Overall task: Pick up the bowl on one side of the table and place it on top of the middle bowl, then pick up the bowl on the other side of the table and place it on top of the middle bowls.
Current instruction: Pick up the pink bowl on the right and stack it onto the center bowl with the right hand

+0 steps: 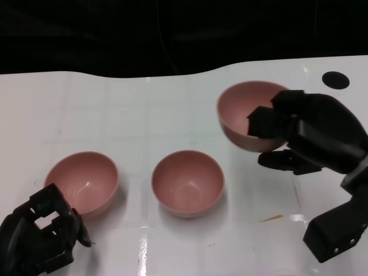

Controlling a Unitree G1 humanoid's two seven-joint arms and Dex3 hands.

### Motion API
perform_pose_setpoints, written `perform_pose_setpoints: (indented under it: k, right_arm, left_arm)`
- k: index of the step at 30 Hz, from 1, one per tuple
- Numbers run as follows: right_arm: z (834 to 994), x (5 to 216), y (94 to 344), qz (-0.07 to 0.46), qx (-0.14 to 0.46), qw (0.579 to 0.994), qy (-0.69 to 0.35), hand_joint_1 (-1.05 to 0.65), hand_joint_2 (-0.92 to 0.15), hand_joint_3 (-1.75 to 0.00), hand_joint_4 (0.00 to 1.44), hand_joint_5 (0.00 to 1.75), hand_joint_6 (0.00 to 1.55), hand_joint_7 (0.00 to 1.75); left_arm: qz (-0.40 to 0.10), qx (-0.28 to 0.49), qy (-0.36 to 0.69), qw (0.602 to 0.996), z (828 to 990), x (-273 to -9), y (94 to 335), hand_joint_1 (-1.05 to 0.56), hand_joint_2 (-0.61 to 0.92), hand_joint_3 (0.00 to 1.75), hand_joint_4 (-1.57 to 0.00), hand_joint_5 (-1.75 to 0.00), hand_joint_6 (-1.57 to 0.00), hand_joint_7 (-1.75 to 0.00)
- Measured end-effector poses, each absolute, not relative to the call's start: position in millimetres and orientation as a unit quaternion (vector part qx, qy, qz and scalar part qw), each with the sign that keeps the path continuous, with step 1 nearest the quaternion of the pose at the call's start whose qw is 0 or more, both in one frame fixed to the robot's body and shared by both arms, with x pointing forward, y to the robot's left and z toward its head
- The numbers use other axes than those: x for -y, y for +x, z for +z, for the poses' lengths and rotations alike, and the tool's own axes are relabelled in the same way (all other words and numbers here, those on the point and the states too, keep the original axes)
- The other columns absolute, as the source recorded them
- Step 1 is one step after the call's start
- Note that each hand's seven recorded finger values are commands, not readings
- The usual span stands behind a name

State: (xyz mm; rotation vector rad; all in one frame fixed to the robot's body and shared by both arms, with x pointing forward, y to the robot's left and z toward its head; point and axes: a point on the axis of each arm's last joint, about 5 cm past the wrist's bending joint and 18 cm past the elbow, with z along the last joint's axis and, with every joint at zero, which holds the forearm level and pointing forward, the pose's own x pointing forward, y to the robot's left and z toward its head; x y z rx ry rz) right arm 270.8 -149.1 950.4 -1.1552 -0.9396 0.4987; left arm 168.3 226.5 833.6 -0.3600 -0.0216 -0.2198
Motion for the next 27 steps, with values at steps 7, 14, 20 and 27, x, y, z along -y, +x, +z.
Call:
perform_pose_setpoints:
  k: [7,14,20,27]
  right_arm:
    - [954.8,133,268,0.256,0.437,0.696,-0.509,-0.22,-0.71,-0.55,0.89,1.75,0.59,1.75]
    - [949.4,102,262,0.277,0.473,0.698,-0.461,-0.18,-0.40,-1.05,0.98,1.75,0.68,1.75]
    - [943.6,84,256,0.303,0.486,0.691,-0.441,-0.19,-0.41,-1.13,0.98,1.75,0.69,1.75]
    - [941.4,80,255,0.312,0.485,0.690,-0.437,-0.19,-0.41,-1.14,0.98,1.75,0.68,1.75]
  left_arm:
    - [-0.113,0.015,-0.176,0.978,833.6,-224,169,-0.03,0.55,1.23,-0.78,-1.75,-0.74,-1.55]
    - [-0.117,0.020,-0.181,0.976,838.0,-218,169,-0.01,0.56,1.23,-0.78,-1.75,-0.74,-1.57]
    - [-0.109,0.015,-0.178,0.978,838.3,-217,166,-0.02,0.56,1.21,-0.79,-1.75,-0.74,-1.54]
    - [-0.102,0.016,-0.177,0.979,839.6,-214,165,-0.02,0.54,1.24,-0.79,-1.75,-0.75,-1.53]
